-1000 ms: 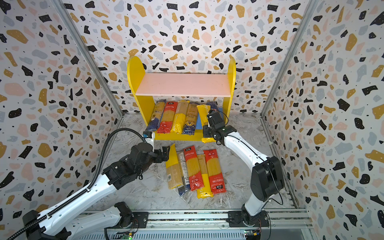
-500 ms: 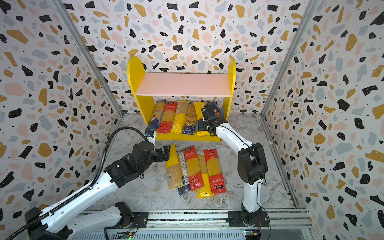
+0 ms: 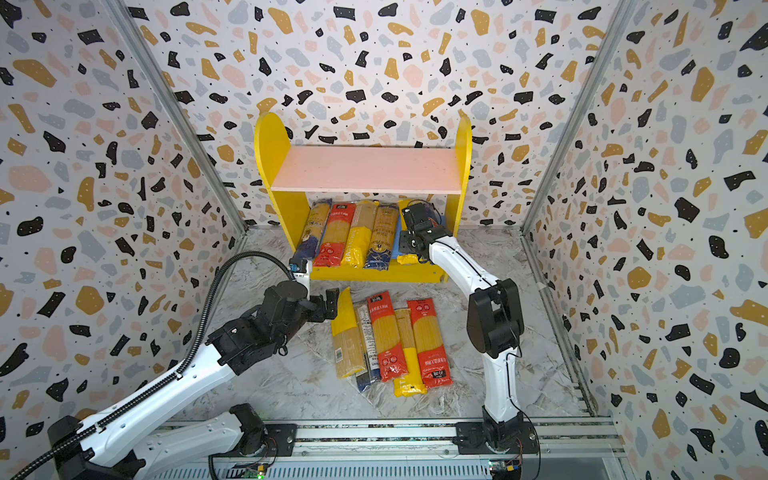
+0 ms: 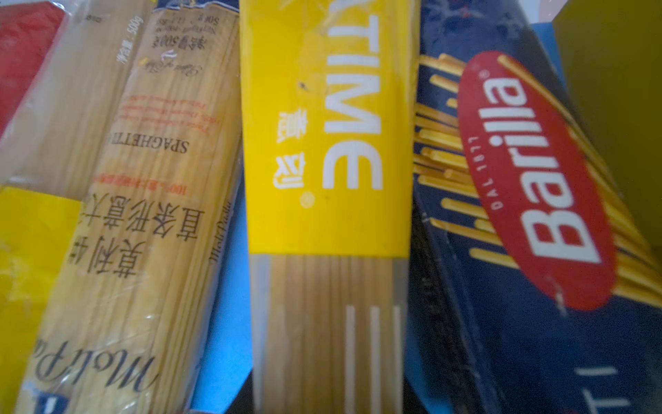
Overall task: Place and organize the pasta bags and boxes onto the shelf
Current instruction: 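Lower the PASTATIME bag onto the shelf beside the Barilla box and open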
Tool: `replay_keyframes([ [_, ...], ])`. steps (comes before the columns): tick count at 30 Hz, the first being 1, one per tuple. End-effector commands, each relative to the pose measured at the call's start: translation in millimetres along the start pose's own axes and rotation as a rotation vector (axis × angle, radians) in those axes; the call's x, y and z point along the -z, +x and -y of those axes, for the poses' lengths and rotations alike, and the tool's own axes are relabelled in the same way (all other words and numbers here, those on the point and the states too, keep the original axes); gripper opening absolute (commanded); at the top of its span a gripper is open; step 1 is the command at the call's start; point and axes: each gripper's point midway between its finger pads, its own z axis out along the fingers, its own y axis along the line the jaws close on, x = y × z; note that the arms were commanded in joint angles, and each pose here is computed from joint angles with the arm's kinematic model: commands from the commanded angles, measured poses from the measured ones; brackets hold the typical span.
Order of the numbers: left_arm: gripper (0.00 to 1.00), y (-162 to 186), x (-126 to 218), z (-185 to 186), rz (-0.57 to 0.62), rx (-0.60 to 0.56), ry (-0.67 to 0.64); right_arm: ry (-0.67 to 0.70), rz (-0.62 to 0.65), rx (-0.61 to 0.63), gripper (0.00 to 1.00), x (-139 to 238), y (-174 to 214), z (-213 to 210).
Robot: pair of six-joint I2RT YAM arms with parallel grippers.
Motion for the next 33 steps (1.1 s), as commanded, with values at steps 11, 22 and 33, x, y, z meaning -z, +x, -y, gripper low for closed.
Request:
replay_keyframes([
  [11, 1.00, -14.1, 8.5, -6.2, 0.046, -0.015, -0.019, 0.129, 0.143, -0.034, 0.13, 27.8, -59.3, 35.8],
  [22, 1.00, -11.8, 4.4, -4.4, 0.035, -0.009, -0.015, 0.062, 0.128, 0.029, 0.15, 29.4, -52.4, 4.4],
  [33, 0.99, -10.2, 13.8, -12.1, 0.043, -0.001, -0.024, 0.022, 0.105, 0.008, 0.18, 28.1, -43.5, -21.4],
])
